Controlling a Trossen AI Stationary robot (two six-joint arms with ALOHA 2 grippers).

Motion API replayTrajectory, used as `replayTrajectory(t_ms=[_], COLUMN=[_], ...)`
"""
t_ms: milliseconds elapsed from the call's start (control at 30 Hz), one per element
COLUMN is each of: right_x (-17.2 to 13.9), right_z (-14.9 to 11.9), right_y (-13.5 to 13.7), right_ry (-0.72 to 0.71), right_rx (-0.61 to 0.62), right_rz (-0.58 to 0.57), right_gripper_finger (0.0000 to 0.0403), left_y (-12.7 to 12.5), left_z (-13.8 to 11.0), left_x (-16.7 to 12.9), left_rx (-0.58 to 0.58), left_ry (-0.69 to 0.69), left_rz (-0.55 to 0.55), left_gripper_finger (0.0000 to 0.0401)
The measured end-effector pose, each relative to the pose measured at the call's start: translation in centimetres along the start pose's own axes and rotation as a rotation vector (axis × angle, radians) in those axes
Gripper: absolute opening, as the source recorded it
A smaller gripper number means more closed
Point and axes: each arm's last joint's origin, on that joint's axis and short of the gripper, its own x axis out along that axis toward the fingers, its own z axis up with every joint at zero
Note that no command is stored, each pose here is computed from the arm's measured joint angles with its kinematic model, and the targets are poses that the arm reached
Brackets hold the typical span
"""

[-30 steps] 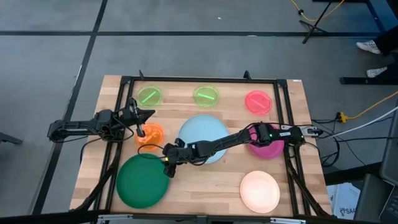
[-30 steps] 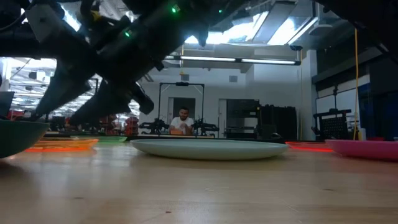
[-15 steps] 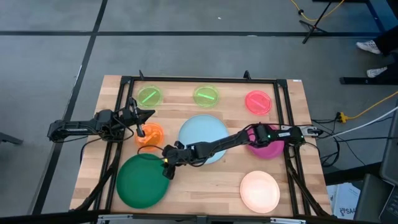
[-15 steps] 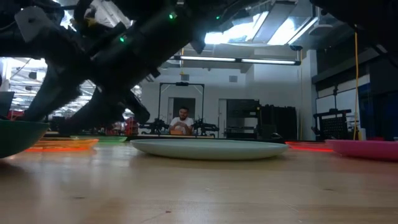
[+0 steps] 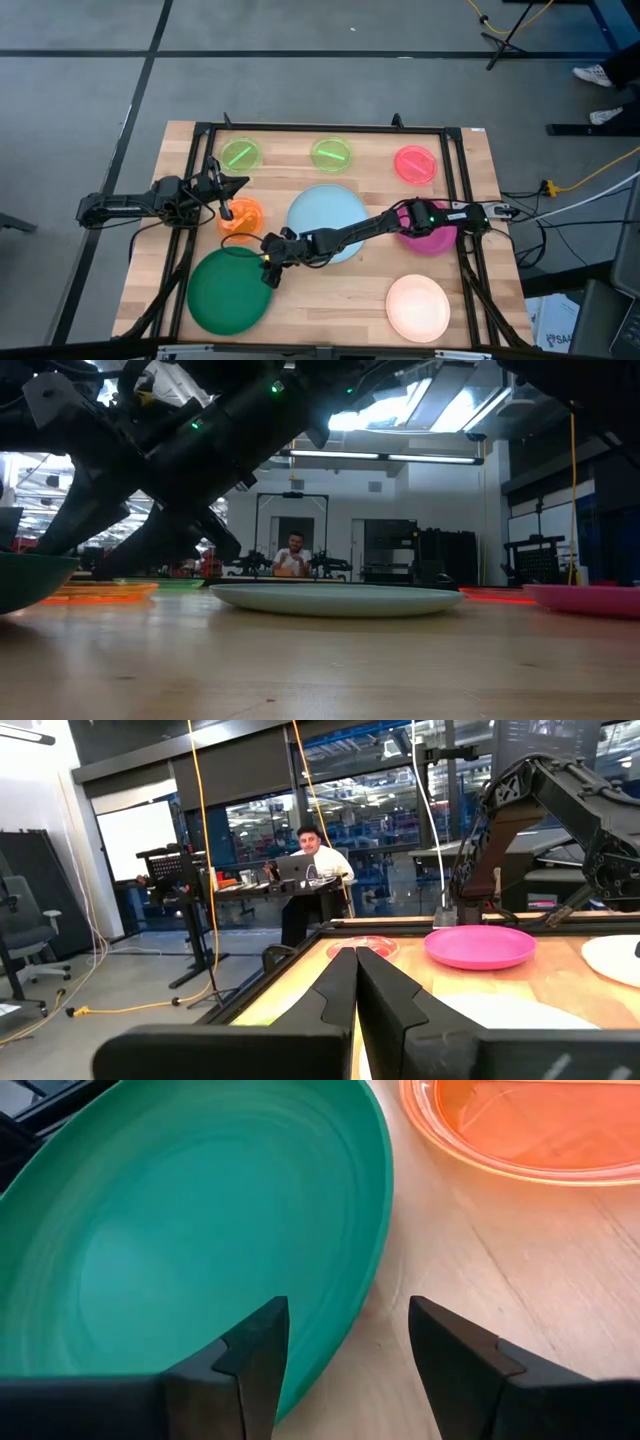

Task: Stack plastic plates
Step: Stack the dark green plate on the blue plate

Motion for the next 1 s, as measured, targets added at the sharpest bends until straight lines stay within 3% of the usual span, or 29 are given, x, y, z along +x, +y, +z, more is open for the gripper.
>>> replayTrajectory(t_ms=[567,867,1000], right_x=[0.0,0.0,0.0], right_z=[-0.22,-0.21,-0.26], right_y=[-0.17,-0.29,-0.42], right_ry=[0.024,0.018,0.007], right_rx=[0.052,0.045,0.014], right_rz=[-0.016,-0.034,-0.071], right_gripper_finger=[0.0097,0.001,0.0008], left_y=[0.0,0.0,0.0], left_z=[0.0,0.0,0.0], left_x=[0.0,0.0,0.0], left_rx=[0.0,0.0,0.0], left_ry=[0.0,0.0,0.0], left_rz=[0.0,0.0,0.0], left_gripper_finger=[0.0005,0.0005,0.0005])
